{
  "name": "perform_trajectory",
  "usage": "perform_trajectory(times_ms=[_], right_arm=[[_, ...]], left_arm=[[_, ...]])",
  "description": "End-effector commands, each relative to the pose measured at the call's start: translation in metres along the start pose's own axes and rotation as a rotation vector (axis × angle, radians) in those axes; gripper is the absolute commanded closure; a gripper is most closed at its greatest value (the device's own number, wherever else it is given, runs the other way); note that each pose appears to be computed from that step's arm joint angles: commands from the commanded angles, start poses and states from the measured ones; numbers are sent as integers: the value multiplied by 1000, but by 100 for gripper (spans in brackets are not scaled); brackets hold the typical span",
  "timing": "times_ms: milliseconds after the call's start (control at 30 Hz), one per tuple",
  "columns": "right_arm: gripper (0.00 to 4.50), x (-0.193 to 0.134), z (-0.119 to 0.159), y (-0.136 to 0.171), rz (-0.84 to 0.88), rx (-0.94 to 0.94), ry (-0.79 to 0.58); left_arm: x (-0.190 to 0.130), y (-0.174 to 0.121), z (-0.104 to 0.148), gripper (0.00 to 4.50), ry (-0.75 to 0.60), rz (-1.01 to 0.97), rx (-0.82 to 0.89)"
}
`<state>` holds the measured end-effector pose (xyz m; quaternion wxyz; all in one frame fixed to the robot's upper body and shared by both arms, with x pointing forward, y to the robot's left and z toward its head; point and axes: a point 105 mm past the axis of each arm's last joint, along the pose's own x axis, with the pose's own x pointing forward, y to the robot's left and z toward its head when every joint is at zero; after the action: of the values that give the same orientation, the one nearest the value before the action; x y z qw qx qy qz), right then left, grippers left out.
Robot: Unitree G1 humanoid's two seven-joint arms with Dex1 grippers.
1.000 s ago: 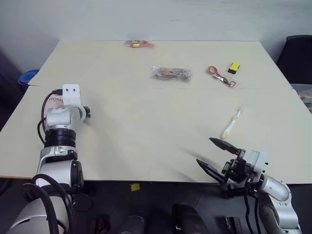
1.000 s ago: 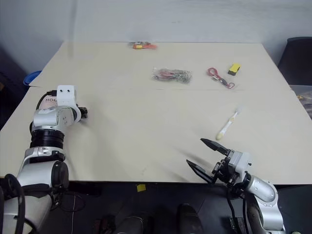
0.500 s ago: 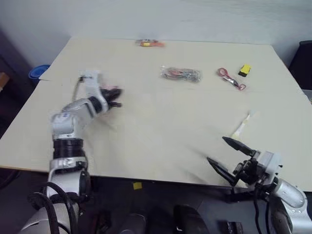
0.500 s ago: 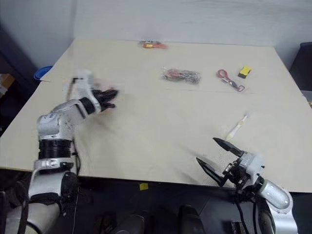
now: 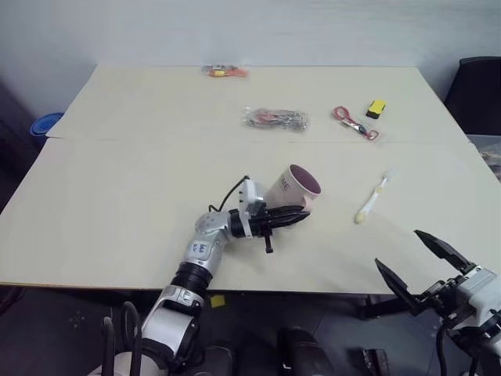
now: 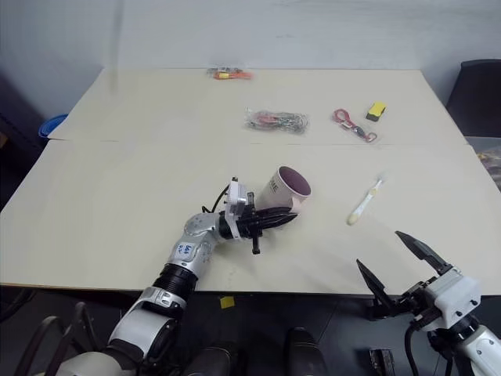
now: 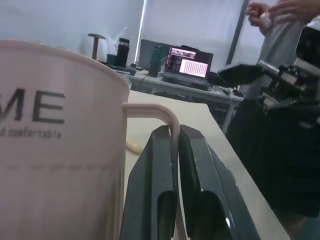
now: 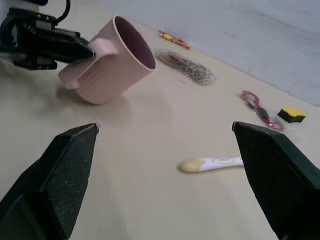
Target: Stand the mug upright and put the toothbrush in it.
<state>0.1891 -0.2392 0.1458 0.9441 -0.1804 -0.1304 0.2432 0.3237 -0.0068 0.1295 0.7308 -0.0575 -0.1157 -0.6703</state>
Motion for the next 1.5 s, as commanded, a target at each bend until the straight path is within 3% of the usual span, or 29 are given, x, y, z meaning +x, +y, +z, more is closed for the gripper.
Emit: perform_trajectory(times_ms=[33,233,433,667,767,867,933,1000,1100,1233,1367,1500], right_arm=[[0,0,12,-3,-32,-37,-30],[0,5,7,-2,-36,-20,-35],[0,-3,-6,-16,-127,87,6],[0,-53,-23,-19,-203,92,163],[0,-57,-27,-17,-207,111,190],[0,-18,-26,-34,-273,245,245],[0,9,-47,-51,-322,314,463],[0,20,-55,-60,-349,345,598],[0,54,-52,-67,-292,420,651],[0,87,-59,-91,-357,508,740],[0,105,-71,-102,-395,573,827],[95,111,-80,-105,-411,605,904]], left_arm=[[-21,1,-3,340,19,23,22],[-39,-3,-13,156,86,40,11],[-59,4,-3,4,131,116,54],[-128,-4,27,4,226,251,137],[-161,-8,47,4,266,327,189],[-180,-9,69,4,285,383,226],[-188,-17,74,4,337,348,230],[-193,-21,74,4,375,322,218],[-199,-16,84,4,355,367,209],[-183,-29,84,4,345,301,191],[-169,-34,85,4,318,293,223],[-161,-39,88,0,304,291,246]])
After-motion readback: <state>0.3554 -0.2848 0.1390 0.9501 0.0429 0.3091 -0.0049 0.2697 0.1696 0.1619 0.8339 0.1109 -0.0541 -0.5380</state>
